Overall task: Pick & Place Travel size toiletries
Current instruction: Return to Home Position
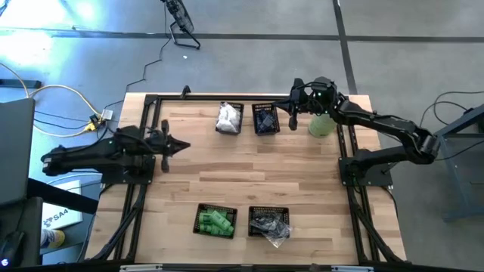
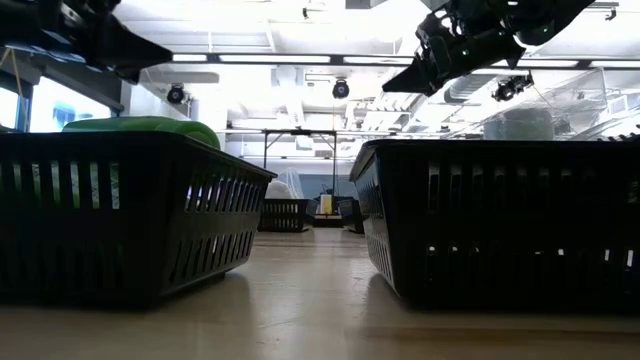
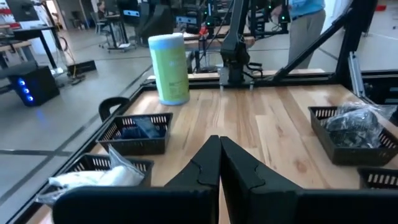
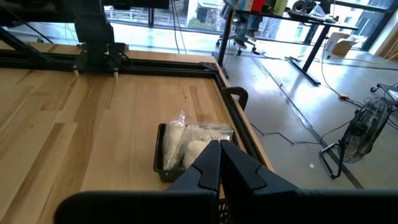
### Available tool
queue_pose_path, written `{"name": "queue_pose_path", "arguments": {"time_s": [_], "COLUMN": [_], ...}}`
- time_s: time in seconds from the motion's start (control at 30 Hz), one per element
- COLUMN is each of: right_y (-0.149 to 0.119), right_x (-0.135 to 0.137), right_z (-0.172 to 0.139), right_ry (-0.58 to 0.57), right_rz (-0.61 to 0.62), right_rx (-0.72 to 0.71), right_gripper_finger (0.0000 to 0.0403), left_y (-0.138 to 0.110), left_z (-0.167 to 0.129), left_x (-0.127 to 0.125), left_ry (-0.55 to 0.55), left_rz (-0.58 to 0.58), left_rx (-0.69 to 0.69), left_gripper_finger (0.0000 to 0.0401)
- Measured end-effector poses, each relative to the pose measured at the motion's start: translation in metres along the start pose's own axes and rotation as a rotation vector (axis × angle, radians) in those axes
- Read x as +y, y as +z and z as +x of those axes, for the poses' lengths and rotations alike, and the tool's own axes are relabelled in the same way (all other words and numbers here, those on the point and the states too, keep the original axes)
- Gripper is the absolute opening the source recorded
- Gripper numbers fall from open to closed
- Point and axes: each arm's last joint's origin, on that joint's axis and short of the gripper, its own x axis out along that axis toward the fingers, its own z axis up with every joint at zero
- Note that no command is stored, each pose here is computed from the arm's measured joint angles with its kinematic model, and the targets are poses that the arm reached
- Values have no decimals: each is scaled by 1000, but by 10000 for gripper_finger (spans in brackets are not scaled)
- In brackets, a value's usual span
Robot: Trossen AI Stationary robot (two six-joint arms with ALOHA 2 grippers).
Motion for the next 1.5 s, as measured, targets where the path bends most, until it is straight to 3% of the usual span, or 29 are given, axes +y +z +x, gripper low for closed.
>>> {"name": "queue_pose_path", "arguments": {"time_s": [0.47, 0.97, 1.17, 1.5], "right_y": [-1, -3, -3, -3], "right_x": [-2, -10, -10, -10], "right_z": [-1, -4, -4, -4], "right_ry": [-11, -42, -41, -38], "right_rz": [2, 28, 29, 47], "right_rx": [3, 8, 8, 12], "right_gripper_finger": [2, 2, 2, 2], "left_y": [-4, -8, -32, -46], "left_z": [-32, -31, -16, -9], "left_x": [-1, -1, -3, -4], "left_ry": [6, 4, 2, 1], "left_rz": [-50, -73, -74, -50], "left_rx": [-62, -26, -20, -18], "left_gripper_finger": [1, 1, 1, 1]}}
